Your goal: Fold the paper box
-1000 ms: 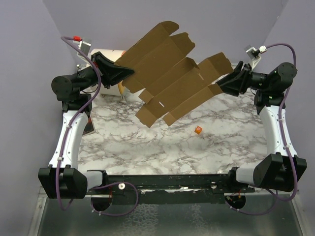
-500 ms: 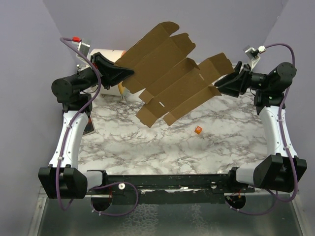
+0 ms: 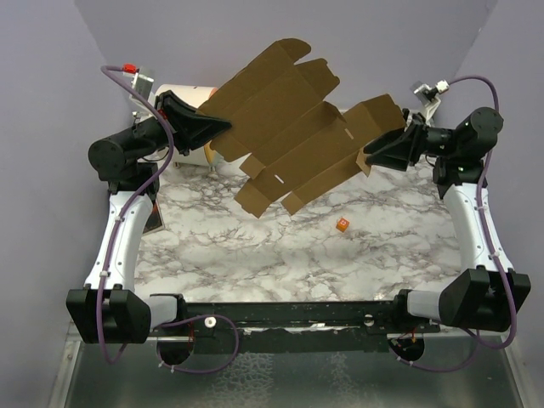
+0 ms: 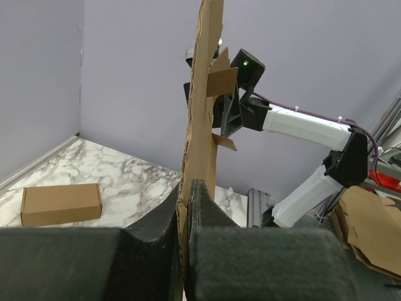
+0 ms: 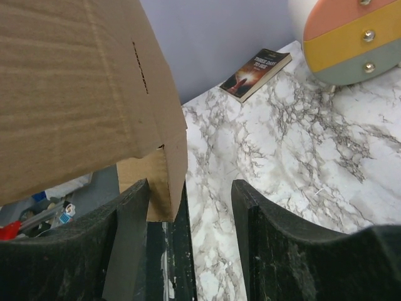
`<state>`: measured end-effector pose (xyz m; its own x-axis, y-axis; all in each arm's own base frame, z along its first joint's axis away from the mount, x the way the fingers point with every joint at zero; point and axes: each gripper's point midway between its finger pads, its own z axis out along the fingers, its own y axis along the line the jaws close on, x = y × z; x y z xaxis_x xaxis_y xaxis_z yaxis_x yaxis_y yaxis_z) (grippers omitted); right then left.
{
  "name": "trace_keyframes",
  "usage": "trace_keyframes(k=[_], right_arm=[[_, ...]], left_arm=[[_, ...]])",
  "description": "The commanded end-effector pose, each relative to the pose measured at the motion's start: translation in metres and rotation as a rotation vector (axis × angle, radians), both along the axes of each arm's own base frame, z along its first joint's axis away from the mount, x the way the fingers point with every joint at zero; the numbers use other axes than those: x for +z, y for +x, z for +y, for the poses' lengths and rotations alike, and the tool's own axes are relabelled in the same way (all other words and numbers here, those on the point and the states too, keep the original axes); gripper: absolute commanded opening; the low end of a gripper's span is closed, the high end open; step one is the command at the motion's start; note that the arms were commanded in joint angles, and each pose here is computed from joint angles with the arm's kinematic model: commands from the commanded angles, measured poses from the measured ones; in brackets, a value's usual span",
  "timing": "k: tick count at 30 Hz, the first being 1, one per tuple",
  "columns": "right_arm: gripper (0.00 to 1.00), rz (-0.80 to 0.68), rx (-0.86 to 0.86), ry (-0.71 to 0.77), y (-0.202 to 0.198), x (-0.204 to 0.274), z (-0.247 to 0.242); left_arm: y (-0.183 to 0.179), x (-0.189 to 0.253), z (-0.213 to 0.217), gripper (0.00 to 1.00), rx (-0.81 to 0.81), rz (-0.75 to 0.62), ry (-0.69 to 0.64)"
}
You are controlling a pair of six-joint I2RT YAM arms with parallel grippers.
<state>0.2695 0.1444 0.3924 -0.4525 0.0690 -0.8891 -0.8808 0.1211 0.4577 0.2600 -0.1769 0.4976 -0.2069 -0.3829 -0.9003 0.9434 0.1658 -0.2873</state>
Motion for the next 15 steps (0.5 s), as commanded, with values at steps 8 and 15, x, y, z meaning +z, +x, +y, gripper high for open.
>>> trace_keyframes(k=[8, 15], right_arm=[[0.49, 0.000, 0.059, 0.000, -0.015, -0.008, 0.017], [0.32, -0.016, 0.061, -0.001, -0.018, -0.007, 0.018]], left_arm=[[-0.009, 0.014, 0.002, 0.00, -0.013, -0.052, -0.056], [-0.009, 0.012, 0.002, 0.00, -0.026, -0.043, -0.067]])
